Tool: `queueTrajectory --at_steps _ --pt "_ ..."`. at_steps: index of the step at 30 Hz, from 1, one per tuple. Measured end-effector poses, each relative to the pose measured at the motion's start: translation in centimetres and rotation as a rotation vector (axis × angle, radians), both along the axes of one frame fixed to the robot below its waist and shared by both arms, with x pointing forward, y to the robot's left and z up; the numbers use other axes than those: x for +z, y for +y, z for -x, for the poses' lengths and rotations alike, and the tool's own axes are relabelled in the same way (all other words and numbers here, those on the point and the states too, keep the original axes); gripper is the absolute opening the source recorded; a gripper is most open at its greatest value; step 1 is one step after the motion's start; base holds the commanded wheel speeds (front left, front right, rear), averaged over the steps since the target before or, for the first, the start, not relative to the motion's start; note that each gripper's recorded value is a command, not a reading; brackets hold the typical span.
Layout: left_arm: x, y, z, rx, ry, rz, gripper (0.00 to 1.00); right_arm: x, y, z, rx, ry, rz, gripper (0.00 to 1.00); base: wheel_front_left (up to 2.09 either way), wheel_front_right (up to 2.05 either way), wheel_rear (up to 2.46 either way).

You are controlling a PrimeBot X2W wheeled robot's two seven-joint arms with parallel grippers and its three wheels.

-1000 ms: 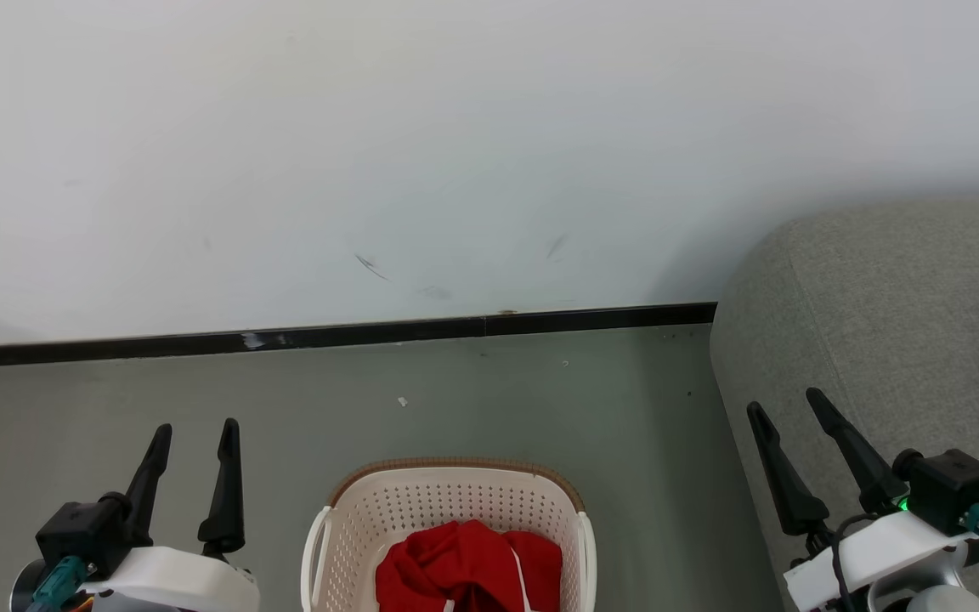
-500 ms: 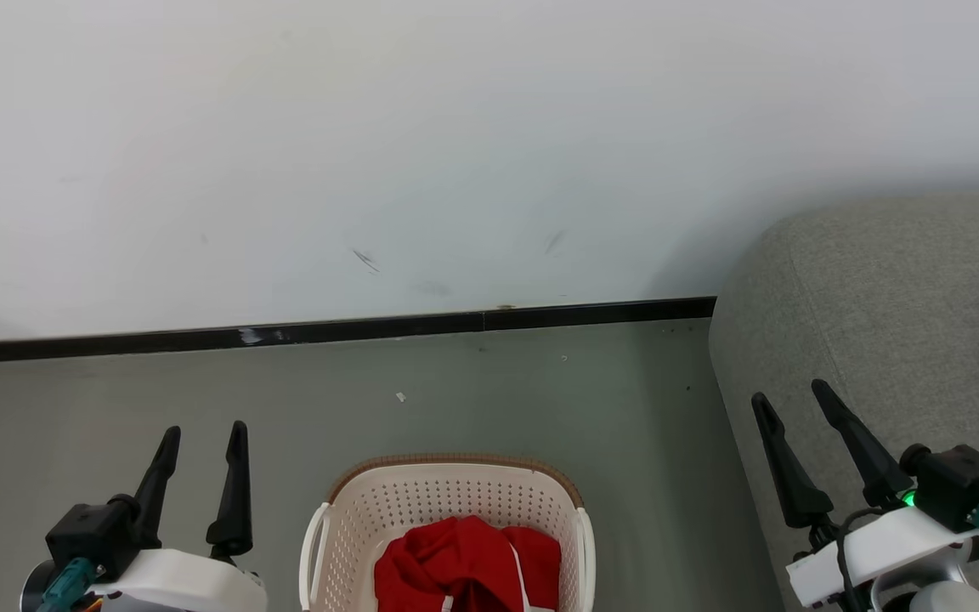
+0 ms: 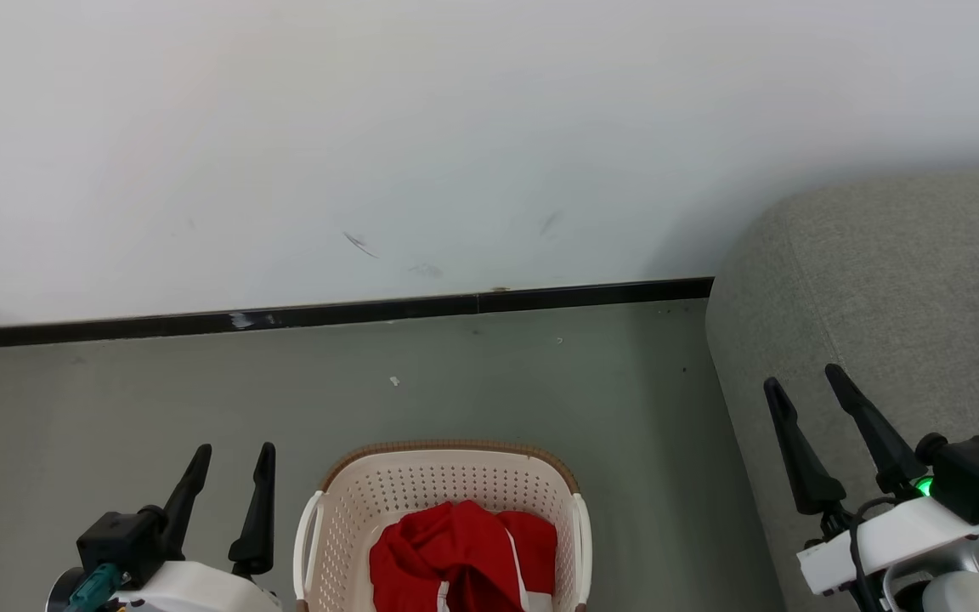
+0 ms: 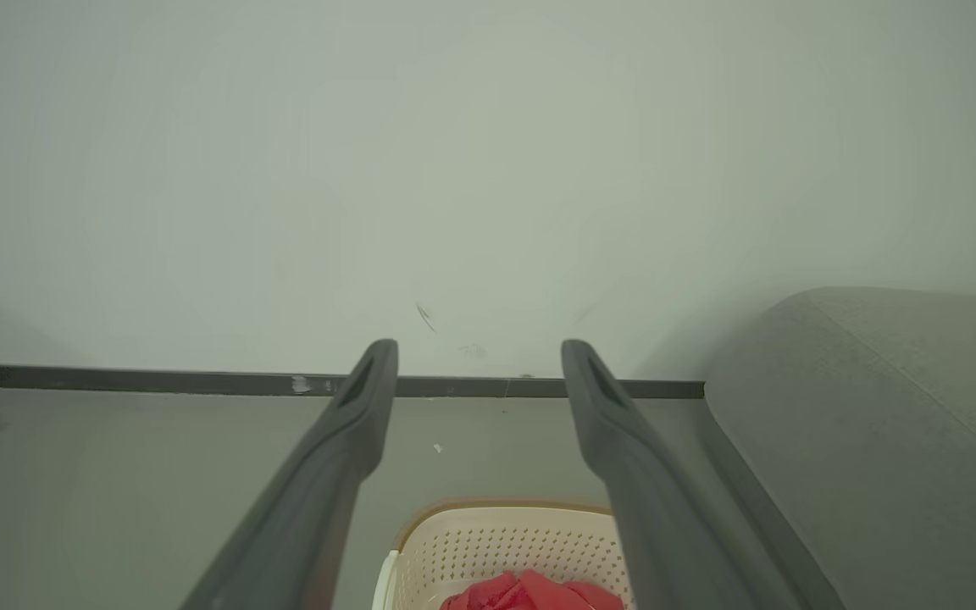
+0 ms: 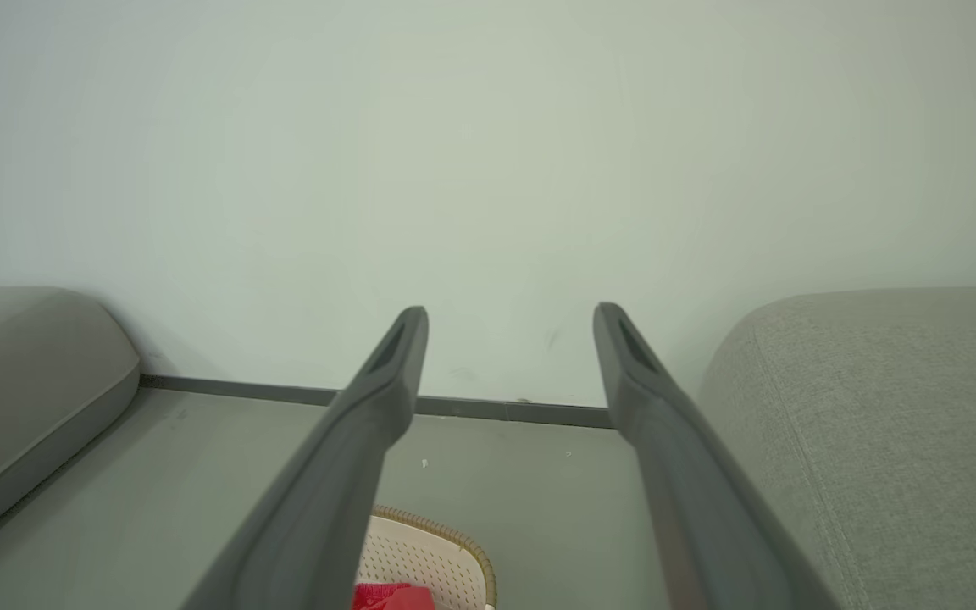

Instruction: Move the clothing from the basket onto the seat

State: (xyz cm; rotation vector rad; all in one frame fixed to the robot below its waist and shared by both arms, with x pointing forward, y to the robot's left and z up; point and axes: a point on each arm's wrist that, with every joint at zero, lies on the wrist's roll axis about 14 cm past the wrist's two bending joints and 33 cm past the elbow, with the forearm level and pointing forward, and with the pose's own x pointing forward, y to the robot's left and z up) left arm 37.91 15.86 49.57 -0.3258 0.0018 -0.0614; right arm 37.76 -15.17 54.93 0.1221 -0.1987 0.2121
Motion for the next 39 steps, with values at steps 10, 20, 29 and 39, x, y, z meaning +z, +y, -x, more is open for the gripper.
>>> queueTrajectory --at_steps 10,20,29,39 --pt "-1.8 -2.0 -1.3 -0.066 0.058 0.024 1.0 -0.3 -1.4 -0.7 -0.039 0.007 -0.011 1.0 0.0 0.0 0.0" --pt "-3.8 -4.0 -3.1 -0.134 0.131 0.028 1.0 0.4 -2.0 -2.4 -0.057 -0.02 -0.021 1.0 0.0 0.0 0.0" --pt "-7.2 -6.3 -4.5 -0.207 0.237 0.028 1.0 0.1 -2.3 -4.1 -0.067 -0.019 -0.019 1.0 0.0 0.0 0.0" --pt "-12.1 -8.5 -5.4 -0.29 0.39 0.015 1.0 -1.5 -3.1 -5.6 -0.094 0.014 -0.019 1.0 0.0 0.0 0.0"
